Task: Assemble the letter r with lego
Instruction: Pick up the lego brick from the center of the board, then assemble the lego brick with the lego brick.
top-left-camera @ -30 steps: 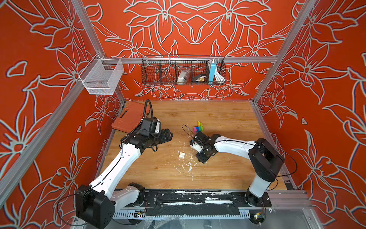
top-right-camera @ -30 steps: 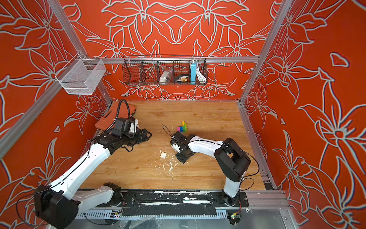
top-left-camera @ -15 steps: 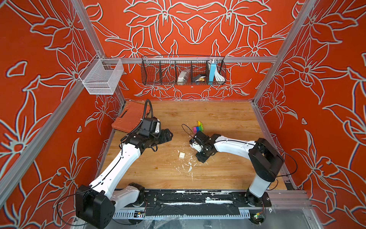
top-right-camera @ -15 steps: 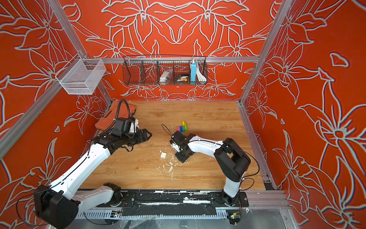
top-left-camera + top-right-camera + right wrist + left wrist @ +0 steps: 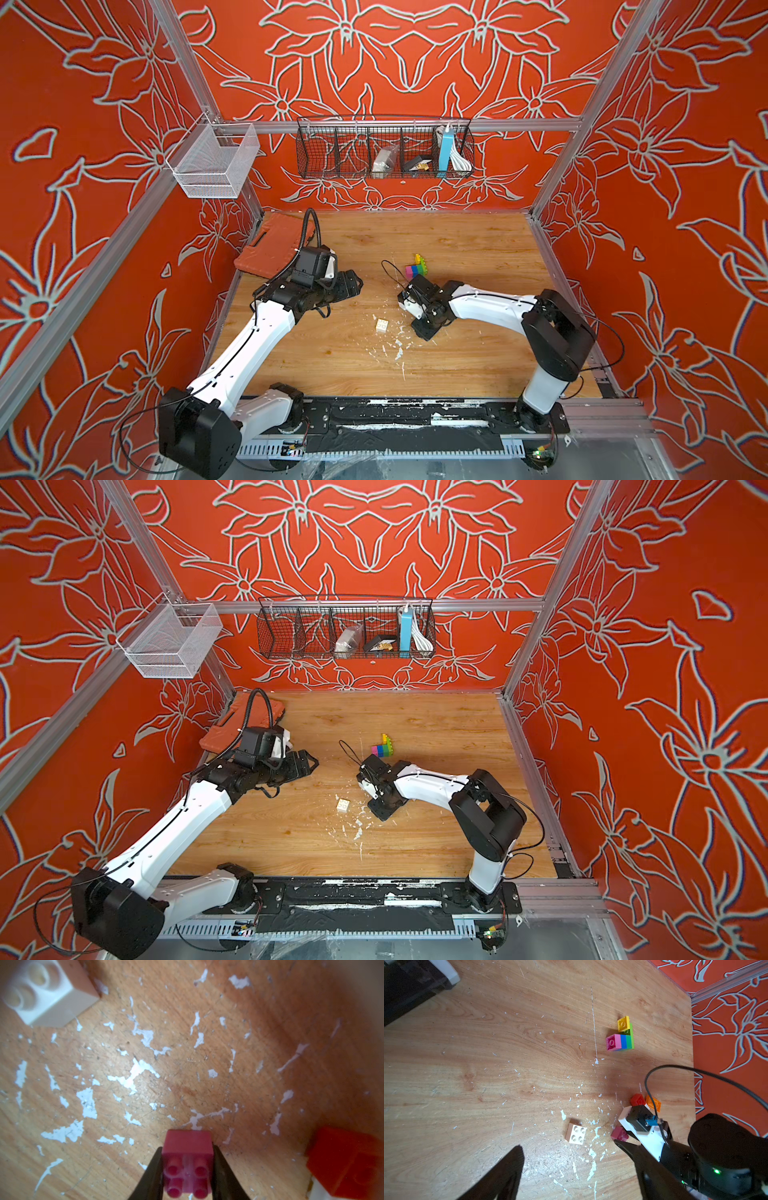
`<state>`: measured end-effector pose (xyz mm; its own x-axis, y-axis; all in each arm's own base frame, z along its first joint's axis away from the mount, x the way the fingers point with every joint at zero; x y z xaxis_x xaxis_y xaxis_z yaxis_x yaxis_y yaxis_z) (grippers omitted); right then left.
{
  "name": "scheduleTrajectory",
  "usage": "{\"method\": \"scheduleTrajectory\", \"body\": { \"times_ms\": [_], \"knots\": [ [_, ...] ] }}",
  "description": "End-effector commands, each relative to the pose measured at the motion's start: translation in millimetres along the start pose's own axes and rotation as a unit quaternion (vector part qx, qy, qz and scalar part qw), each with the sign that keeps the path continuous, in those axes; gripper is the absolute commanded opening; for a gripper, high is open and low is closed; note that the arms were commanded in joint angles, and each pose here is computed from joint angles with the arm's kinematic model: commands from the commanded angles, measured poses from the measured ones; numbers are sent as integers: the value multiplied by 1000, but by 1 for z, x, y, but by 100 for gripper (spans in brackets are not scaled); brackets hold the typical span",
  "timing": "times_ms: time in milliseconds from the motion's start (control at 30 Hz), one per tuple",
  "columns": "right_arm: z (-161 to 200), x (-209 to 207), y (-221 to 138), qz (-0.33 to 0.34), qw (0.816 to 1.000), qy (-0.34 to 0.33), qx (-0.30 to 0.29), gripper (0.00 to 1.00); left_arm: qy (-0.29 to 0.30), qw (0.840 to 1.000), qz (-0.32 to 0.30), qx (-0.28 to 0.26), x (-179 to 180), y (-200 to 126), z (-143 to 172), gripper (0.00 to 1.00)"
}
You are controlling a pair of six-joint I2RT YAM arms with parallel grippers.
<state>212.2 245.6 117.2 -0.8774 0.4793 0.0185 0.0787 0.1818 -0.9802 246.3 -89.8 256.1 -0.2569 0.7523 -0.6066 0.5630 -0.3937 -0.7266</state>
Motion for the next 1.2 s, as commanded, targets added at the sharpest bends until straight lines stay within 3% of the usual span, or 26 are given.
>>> {"method": "scheduleTrajectory", "body": {
  "times_ms": [0, 133, 233, 433, 567, 1167],
  "knots": [
    [0, 2, -21, 9, 1000, -1, -14, 26, -13, 1000, -11, 5, 9, 2, 4, 84],
    [-9, 6, -39, -3, 998, -26, -64, 18, -38, 999, -15, 28, 18, 14, 11, 84],
    [-20, 9, -46, -21, 993, -61, -95, 13, -68, 996, 16, 56, 25, 29, 19, 84],
    [-46, 16, -49, -16, 988, -131, -79, 1, -141, 981, 79, 106, 44, 55, 26, 82],
    [-62, 20, -47, -13, 986, -153, -64, 0, -202, 965, 113, 124, 65, 64, 22, 81],
    [-115, 43, -20, -13, 978, -208, 3, 0, -321, 935, 137, 69, 125, 42, 5, 79]
  ]
}}
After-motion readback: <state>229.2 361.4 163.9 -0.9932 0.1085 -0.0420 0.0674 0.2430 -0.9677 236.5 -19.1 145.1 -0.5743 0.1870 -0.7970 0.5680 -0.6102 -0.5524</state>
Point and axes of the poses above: each gripper's point midway between its finger pads, its own y axis out along the fingers, its own x axis along the line the jaws close on, z = x × y, the point moved 9 cm from there along -y, back along the fingers, and after that the axes turned 13 degrees about -y, right-handed, at the moved point
